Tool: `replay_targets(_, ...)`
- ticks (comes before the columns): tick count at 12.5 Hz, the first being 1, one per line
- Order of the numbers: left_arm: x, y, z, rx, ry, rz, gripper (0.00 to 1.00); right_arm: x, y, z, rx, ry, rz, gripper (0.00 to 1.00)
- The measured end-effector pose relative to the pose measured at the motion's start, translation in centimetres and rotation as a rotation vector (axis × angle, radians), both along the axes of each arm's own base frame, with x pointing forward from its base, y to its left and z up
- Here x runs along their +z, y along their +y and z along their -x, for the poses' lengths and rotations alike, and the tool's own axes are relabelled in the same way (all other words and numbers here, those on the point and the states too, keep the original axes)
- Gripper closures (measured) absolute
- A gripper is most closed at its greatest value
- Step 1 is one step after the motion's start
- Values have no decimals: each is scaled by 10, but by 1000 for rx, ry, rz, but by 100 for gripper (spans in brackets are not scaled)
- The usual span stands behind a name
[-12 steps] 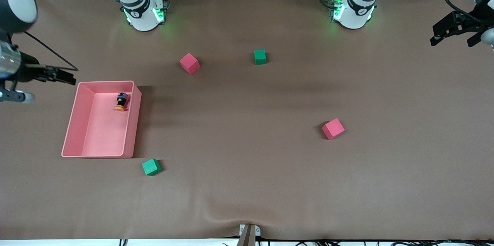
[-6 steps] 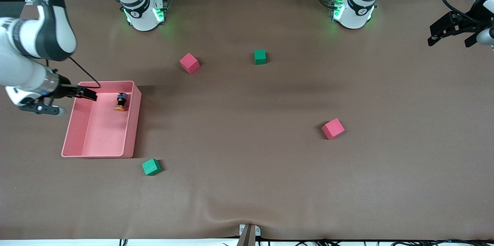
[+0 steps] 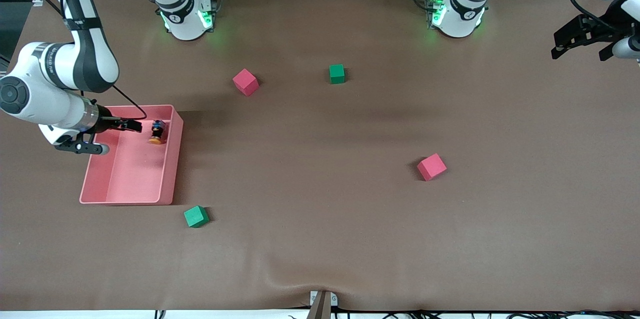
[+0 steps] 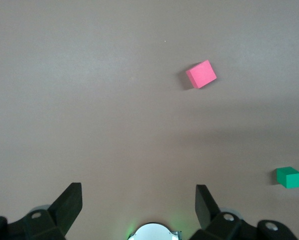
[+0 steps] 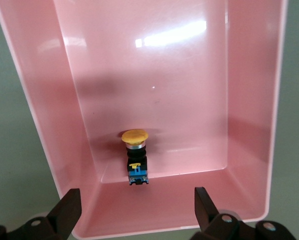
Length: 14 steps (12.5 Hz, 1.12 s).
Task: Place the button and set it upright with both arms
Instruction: 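Reach the right gripper into the pink tray over the yellow button, then lower the right gripper and close it on the button's blue base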
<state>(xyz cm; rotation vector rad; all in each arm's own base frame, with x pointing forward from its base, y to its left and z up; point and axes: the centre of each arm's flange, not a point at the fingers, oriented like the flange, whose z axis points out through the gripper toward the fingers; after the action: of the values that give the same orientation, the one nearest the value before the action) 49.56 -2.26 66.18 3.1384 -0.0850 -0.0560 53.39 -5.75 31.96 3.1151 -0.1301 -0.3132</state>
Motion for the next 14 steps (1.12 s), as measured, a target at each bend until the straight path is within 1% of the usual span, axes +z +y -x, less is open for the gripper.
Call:
replay_targets(2, 0, 0, 0, 0, 1, 0, 0, -19, 4, 0, 92, 22, -19, 0)
replay_targets(4, 0, -3, 0, -6, 1, -1, 0, -31, 7, 2, 142, 58, -34, 0)
replay_targets(6, 0, -8, 1, -15, 1, -2, 0, -31, 6, 3, 173, 61, -43, 0)
replay_targets(10, 0, -16, 1, -30, 2, -4, 0, -29, -25, 4, 131, 36, -44, 0)
replay_targets(13, 0, -20, 2, -36, 4, -5, 0, -31, -30, 4, 63, 7, -95, 0)
replay_targets(14, 0, -20, 2, -36, 5, -6, 0, -37, -28, 5, 54, -14, -93, 0)
